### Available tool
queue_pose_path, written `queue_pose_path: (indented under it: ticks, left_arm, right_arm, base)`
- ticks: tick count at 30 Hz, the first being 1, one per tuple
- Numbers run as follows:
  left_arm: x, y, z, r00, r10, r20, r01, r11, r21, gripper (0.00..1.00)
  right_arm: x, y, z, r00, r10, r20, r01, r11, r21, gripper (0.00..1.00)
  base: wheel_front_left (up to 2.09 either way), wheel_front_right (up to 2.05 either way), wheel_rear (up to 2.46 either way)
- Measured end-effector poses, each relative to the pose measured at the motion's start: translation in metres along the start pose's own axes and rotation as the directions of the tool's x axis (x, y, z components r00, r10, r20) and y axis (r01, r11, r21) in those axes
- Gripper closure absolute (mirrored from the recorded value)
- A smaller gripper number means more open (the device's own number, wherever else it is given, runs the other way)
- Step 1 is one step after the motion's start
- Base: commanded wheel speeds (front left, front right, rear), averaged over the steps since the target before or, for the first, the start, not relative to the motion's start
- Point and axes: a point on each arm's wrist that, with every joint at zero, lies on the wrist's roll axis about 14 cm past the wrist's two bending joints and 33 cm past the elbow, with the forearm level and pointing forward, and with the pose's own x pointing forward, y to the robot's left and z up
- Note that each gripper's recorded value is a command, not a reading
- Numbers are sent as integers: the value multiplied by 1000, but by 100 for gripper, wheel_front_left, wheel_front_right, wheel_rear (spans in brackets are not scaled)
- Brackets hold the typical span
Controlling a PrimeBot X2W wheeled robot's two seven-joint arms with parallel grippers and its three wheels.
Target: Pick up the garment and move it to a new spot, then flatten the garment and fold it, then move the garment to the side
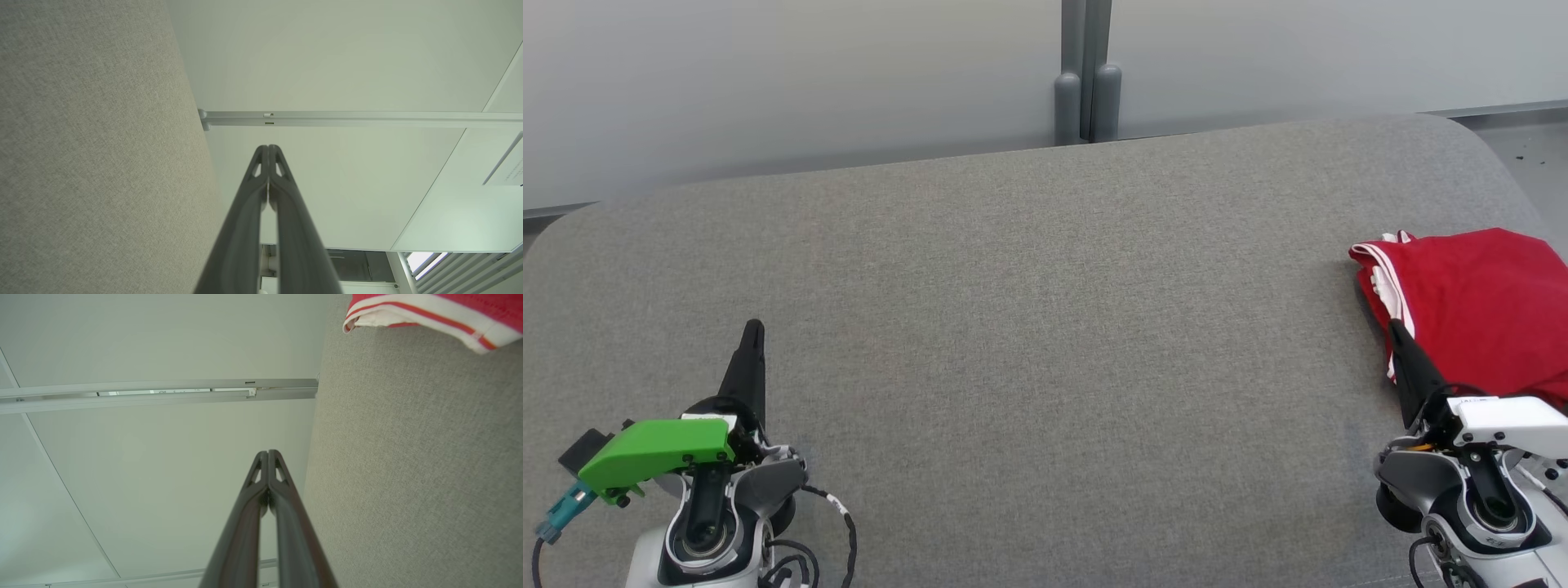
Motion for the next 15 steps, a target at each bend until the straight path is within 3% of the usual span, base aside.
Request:
queue_pose_path:
  ticks: [15]
  left_arm:
    - [0,0,0,1000,0,0,0,1000,0,100]
  right_arm:
    - [0,0,0,1000,-1,1,1,1000,3,100]
  base:
    - [0,0,0]
